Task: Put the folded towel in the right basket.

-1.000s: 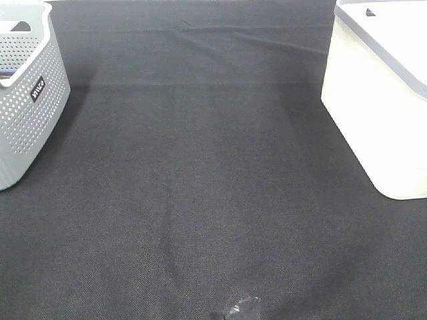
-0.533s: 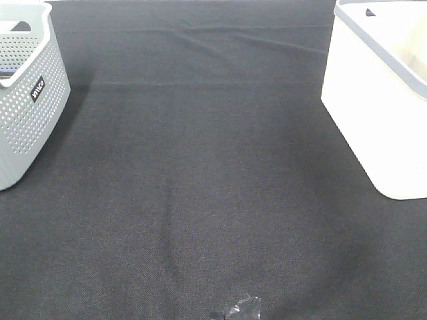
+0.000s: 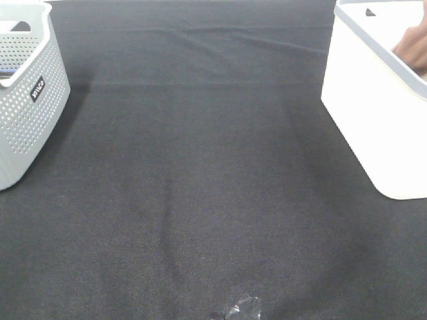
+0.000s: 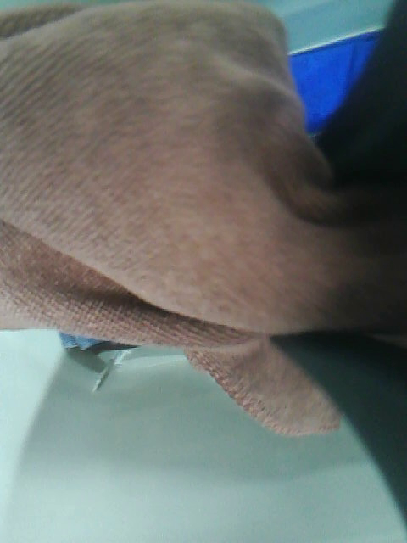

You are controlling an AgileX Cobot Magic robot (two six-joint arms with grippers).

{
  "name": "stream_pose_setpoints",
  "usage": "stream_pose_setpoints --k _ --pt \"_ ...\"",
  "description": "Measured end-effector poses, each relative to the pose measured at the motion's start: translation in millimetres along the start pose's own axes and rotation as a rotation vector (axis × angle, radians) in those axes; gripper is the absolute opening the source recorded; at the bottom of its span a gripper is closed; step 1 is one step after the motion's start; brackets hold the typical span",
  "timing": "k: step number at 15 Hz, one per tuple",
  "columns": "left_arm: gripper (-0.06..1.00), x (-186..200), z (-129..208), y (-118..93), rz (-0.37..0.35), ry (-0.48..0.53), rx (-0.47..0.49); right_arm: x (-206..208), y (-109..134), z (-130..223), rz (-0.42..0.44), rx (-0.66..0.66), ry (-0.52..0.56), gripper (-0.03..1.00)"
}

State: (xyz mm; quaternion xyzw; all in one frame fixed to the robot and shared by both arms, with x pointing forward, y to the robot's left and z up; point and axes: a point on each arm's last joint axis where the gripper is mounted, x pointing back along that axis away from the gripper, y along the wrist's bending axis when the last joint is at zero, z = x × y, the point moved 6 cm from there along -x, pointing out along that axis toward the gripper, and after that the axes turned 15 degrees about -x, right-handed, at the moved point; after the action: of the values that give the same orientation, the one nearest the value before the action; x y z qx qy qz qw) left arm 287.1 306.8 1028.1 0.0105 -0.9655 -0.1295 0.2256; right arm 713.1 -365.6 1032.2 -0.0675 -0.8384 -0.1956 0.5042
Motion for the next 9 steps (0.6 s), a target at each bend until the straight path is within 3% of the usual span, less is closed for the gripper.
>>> stream_pose_setpoints --k 1,2,5,9 --pt "0.99 0.0 0.0 0.0 0.0 0.0 0.0 -0.5 -0.3 0.4 0.001 0.001 0.002 0.74" --pt "0.99 0.0 0.0 0.0 0.0 0.0 0.0 -0.5 -0.3 0.1 0.001 0.005 0.0 0.91" --pt "0.99 0.0 0.0 0.0 0.0 0.0 0.0 3.0 7.6 3.3 0.002 0.035 0.004 0.96" --pt "0.99 0.0 0.0 0.0 0.0 0.0 0.0 39.1 81.2 36.5 -0.045 0.194 0.025 0.97"
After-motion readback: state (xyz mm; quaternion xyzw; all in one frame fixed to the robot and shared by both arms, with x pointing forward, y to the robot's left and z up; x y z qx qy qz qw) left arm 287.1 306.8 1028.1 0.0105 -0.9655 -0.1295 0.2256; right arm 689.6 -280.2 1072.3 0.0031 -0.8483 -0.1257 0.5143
